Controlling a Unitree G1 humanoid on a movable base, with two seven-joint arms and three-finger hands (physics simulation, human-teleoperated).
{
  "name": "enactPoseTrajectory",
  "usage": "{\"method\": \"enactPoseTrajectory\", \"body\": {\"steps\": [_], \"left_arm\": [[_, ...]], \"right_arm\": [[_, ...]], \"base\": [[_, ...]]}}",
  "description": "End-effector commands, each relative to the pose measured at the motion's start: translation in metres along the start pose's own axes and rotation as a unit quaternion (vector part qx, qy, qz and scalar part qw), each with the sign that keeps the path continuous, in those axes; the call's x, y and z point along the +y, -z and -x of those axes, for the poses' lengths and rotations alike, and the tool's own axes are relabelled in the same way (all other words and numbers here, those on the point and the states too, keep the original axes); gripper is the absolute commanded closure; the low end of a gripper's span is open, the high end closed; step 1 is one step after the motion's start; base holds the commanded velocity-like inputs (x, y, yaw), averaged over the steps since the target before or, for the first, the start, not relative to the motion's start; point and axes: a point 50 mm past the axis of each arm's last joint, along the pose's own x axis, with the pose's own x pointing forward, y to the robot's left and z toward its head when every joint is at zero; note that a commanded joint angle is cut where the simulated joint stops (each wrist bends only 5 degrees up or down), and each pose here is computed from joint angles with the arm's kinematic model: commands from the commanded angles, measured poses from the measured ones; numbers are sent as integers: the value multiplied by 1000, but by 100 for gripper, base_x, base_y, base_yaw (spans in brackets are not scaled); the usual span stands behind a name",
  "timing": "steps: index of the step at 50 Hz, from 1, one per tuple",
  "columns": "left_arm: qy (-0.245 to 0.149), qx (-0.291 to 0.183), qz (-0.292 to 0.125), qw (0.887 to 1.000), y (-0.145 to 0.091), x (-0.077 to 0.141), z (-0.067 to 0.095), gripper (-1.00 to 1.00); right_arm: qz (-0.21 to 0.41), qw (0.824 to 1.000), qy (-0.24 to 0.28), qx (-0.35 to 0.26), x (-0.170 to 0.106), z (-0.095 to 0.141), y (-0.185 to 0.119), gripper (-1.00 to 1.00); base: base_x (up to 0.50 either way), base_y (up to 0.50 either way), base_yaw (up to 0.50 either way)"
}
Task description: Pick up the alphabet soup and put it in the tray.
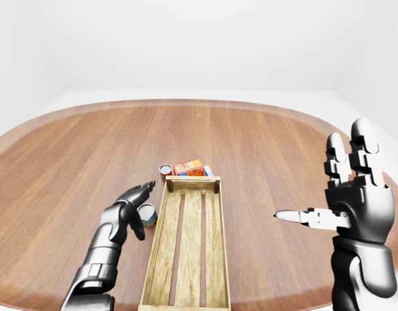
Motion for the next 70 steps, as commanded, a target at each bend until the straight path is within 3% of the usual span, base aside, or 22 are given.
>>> {"method": "enactPoseTrajectory", "body": {"steps": [1, 18, 28, 70], "left_arm": [[7, 2, 11, 1000, 1, 2, 0, -100], [7, 2, 11, 1000, 1, 2, 0, -100], [-3, 33, -4, 999, 12, -2, -16, -100], [40, 52, 17, 998, 10, -23, -28, -100]], "right_arm": [[2, 1000, -6, 2, 2, -1, 1, -99], [2, 1000, -6, 2, 2, -1, 1, -99], [-6, 1000, -8, -3, 3, -1, -1, -100], [-8, 1000, -3, -6, 1, -1, -2, -99]], "base": [[0, 0, 0], [0, 0, 0], [0, 0, 0], [0, 0, 0]]}}
